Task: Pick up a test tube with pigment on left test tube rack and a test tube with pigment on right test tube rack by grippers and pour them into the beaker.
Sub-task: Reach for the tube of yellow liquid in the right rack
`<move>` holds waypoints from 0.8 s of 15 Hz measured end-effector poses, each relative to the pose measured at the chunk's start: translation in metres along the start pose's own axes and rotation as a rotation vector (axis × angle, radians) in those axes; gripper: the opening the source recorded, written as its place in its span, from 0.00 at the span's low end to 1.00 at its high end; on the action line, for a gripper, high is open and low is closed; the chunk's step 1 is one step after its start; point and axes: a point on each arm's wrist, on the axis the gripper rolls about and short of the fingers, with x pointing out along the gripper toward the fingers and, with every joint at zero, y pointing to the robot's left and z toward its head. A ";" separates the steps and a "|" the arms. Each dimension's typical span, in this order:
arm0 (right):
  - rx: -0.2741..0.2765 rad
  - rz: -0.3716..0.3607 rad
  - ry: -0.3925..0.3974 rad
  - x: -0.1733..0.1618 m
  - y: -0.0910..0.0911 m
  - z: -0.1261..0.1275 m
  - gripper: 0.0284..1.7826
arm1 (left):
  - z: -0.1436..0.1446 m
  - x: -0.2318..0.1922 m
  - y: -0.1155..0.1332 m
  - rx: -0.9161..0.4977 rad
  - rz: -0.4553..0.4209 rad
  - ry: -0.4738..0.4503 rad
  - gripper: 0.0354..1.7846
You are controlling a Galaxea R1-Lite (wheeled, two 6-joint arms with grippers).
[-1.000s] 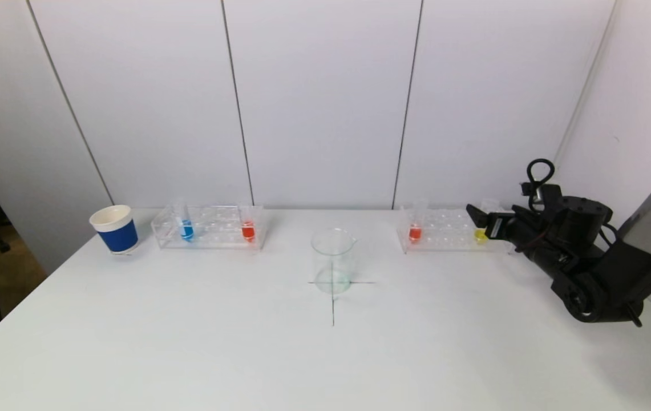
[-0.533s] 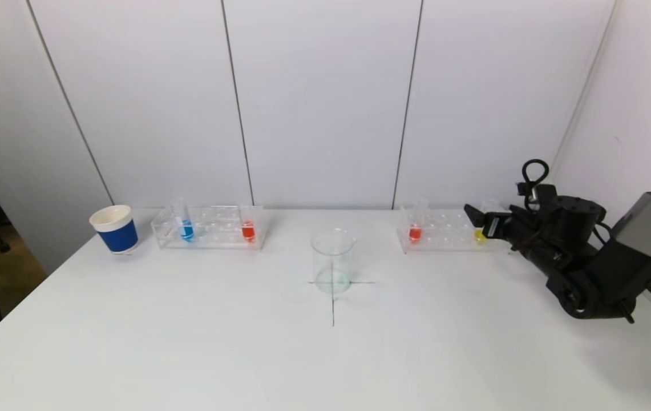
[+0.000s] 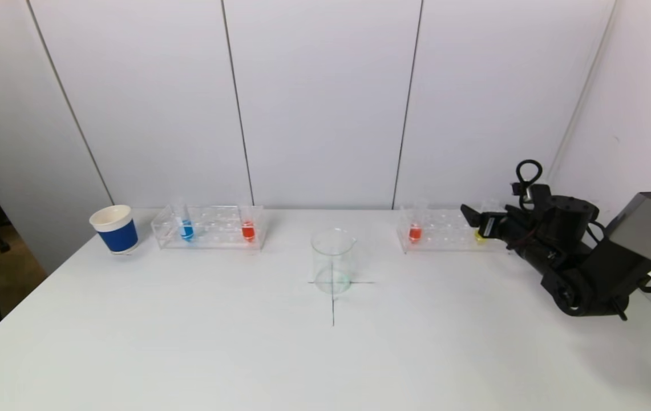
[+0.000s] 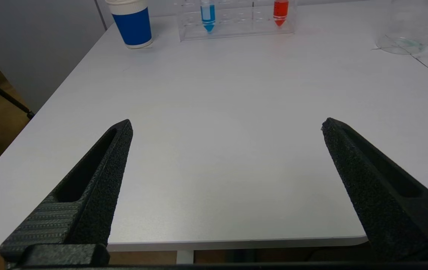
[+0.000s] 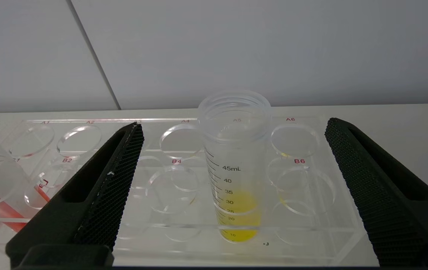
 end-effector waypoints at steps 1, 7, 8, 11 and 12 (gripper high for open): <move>-0.002 0.002 0.000 0.001 0.001 0.000 0.99 | 0.000 0.000 0.000 0.000 0.000 0.000 0.99; -0.004 0.003 0.004 0.002 0.001 -0.003 0.99 | 0.000 0.000 0.000 0.000 0.001 0.000 0.99; -0.004 0.003 0.004 0.003 0.001 -0.003 0.99 | 0.000 0.000 0.000 0.000 0.001 0.001 0.99; -0.004 0.003 0.005 0.003 0.001 -0.004 0.99 | 0.000 0.000 0.000 0.000 0.001 0.001 0.99; -0.005 0.002 0.006 0.003 0.001 -0.004 0.99 | 0.000 0.000 0.000 0.000 0.001 0.000 0.99</move>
